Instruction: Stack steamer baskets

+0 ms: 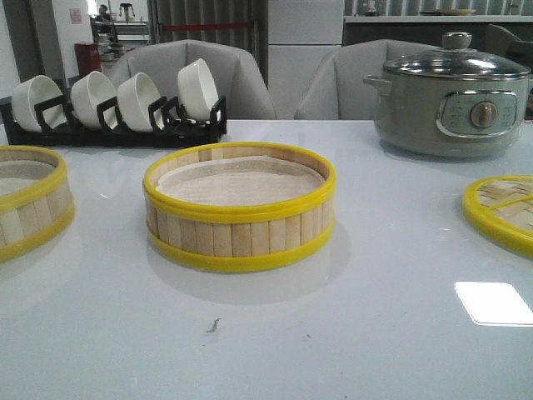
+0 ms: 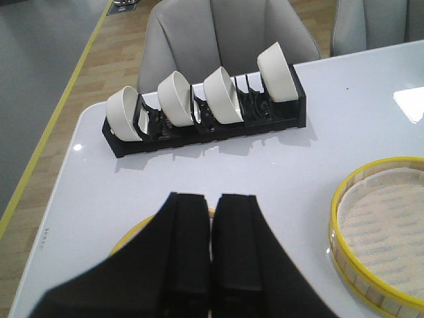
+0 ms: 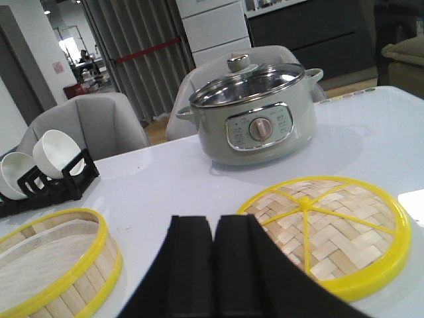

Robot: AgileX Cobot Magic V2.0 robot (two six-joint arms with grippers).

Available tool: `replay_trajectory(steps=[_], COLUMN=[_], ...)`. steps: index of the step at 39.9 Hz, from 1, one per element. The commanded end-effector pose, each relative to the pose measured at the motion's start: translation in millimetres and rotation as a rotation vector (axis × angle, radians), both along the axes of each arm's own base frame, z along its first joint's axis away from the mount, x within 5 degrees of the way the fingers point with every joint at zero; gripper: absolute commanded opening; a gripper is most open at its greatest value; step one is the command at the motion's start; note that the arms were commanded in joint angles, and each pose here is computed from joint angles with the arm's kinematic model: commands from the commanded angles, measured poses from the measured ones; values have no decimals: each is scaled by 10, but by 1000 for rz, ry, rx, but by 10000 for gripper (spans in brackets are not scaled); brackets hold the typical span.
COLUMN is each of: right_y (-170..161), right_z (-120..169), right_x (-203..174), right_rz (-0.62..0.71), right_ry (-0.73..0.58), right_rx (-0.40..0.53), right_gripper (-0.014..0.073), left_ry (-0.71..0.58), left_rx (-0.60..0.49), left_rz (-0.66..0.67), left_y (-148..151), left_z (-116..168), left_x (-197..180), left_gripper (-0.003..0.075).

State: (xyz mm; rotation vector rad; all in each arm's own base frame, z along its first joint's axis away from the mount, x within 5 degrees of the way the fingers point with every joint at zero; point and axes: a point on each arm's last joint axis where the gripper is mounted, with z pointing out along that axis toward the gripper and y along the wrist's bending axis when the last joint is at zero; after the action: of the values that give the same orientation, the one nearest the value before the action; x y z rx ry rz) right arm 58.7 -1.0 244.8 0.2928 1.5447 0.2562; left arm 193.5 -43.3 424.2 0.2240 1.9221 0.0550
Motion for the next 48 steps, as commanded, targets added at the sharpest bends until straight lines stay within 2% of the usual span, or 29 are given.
replay_trajectory(steps=[1,7,13,26,32,34,37,40,42,45,48], right_y=[-1,-6,-10,-38,-23,-22,-24,-30,-31,-30,-26], right_z=[510,909,1092,1129,1070,1029,982,962,962,966,968], right_x=[144,574,877,1177,1211,1221,1245,1255,1255,1257,1258], right_rz=[4,17,26,9,19,24,32,34,33,34,36], right_ry=[23,201,307,245,294,332,372,388,388,383,381], right_rx=[15,21,24,24,76,56,2,-37,-42,-42,-43], right_gripper=[69,69,69,69,69,83,176,353,427,447,444], left_ry=[-89,-83,-72,-72,-72,-78,-81,-76,-58,-11,55], left_rx=[3,4,15,15,-34,-36,-35,-33,-32,-35,-44], left_rz=[-19,-16,-9,-9,6,4,2,2,4,7,11], left_y=[-10,-7,3,3,1,-2,-2,-8,-20,-52,-99], left_z=[155,150,140,140,143,148,151,141,111,35,-75], left_x=[-25,-27,-29,-29,-28,-27,-26,-10,25,104,212], left_gripper=[88,88,88,88,98,134,225,359,447,538,547])
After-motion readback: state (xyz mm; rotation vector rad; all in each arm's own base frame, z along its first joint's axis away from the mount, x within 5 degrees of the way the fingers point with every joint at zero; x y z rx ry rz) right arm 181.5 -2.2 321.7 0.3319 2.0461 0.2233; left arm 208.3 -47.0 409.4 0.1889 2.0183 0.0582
